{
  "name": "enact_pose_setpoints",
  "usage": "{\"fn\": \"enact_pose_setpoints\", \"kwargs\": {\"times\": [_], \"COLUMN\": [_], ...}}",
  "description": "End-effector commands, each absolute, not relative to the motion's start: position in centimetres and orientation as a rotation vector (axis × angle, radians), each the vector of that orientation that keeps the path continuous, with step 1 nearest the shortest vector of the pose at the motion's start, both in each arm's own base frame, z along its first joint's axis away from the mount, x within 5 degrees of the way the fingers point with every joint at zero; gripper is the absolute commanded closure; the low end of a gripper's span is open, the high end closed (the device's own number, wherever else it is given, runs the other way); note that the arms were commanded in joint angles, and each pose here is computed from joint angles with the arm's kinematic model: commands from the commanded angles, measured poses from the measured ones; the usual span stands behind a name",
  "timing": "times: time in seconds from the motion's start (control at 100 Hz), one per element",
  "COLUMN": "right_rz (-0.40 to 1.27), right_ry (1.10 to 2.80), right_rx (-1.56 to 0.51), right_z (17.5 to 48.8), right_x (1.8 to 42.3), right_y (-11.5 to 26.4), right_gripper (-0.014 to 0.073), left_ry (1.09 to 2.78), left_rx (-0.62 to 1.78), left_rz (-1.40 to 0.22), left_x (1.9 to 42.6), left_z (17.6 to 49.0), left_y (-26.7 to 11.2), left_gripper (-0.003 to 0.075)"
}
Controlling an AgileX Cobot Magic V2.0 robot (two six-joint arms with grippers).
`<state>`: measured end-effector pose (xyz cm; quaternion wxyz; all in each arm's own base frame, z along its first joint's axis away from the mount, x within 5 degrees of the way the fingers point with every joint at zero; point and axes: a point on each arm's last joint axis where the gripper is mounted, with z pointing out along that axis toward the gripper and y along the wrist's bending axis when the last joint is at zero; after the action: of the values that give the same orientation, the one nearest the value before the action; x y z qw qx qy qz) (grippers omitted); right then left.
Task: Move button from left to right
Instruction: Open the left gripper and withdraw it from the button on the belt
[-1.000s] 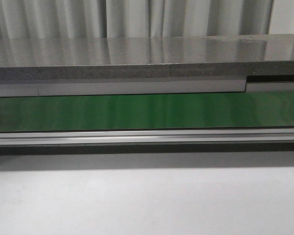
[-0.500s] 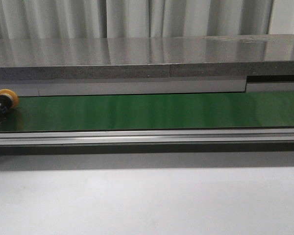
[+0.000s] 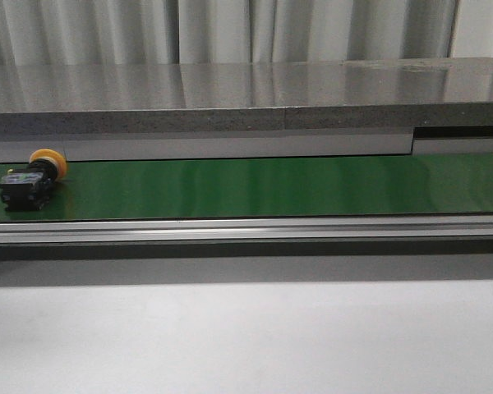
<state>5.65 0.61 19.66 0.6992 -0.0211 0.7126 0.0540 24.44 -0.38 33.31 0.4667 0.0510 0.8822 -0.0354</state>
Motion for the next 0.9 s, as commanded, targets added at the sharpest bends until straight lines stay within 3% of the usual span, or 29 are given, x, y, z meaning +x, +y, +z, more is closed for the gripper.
{"fn": "enact_pose_setpoints", "kwargs": {"times": [0.0, 0.35, 0.89], "right_rz": [0.117, 0.117, 0.117], "right_ry": [1.468, 1.468, 1.468], "right_rx": [-0.052, -0.052, -0.052], "right_z": [21.1, 21.1, 21.1], "right_x": [5.4, 5.4, 5.4], "right_y": [0.6, 0.6, 0.6], "right_gripper": [0.0662, 0.0662, 0.0662], "left_ry": [1.969, 1.765, 1.631], "left_rx": [0.116, 0.154, 0.159], "left_rz": [-0.054, -0.058, -0.067], "left_x": [22.5, 15.6, 8.2], "left_z": [34.8, 32.9, 29.7], "left_y": [-0.8, -1.7, -1.2], "left_gripper": [0.0183, 0.0183, 0.0183]}}
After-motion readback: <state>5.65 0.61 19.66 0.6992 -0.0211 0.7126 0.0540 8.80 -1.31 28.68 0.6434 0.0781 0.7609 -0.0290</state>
